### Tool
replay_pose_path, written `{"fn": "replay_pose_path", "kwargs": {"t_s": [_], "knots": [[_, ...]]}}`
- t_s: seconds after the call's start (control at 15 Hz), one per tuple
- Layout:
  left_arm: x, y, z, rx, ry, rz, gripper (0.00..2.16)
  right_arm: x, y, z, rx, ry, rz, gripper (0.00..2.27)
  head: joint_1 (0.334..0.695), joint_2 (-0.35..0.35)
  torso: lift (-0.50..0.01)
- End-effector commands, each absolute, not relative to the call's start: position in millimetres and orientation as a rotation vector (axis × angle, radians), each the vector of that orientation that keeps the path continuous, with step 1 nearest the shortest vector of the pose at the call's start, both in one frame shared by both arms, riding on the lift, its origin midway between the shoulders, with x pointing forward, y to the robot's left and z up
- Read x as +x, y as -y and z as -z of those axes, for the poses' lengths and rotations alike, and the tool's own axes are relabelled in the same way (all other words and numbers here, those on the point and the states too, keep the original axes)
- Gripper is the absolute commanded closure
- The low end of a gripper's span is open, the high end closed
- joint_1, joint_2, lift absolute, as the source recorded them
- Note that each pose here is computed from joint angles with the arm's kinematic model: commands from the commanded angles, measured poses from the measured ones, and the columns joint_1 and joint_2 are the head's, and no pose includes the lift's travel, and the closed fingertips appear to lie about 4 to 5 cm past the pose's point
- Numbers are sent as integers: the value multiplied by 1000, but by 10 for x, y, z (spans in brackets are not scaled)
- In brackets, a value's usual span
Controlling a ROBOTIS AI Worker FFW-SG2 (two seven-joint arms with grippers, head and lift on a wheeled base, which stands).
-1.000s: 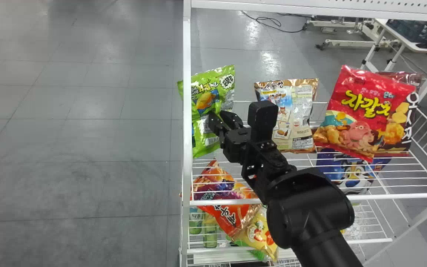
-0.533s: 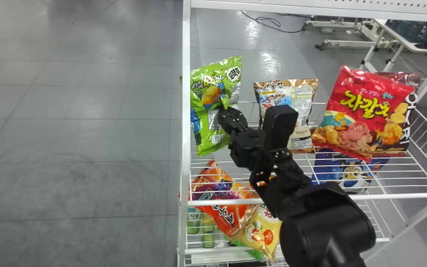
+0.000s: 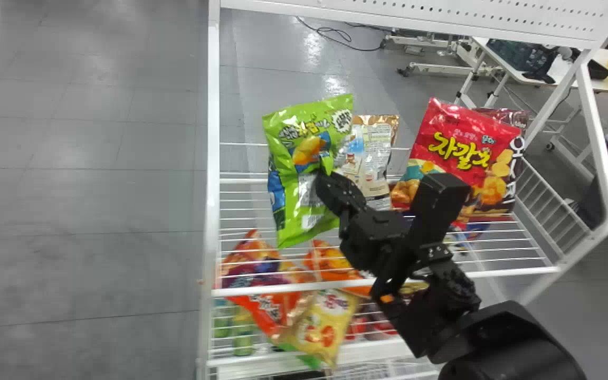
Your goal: Hold basket handle with left hand then pick Gkobukchip with right hand and place into basket
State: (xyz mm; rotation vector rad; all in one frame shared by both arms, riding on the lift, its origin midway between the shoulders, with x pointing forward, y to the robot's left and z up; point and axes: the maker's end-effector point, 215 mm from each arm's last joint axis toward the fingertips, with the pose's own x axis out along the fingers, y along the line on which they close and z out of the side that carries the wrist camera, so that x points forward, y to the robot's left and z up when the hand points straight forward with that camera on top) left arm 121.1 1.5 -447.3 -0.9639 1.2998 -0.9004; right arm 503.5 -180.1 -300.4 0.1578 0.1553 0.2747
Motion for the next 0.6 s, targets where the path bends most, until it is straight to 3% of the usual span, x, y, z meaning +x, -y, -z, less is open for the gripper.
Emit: {"fn": "replay_pose_path", "kwargs": {"t_s": [0.0,0.13,0.53], "knots": [[1193,5,4440,-960,-1297,905,1966,4658,1970,3125,192,-262,-291,2044,695,-314,-32],[1151,35,4417,-955,-1300,912,1966,4333,2011,3266,182,-360,-317,2044,695,-350,-32],[1137,70,4355,-931,-1291,922,1966,3143,2195,3646,219,-796,-408,2044,695,-350,-32]]}}
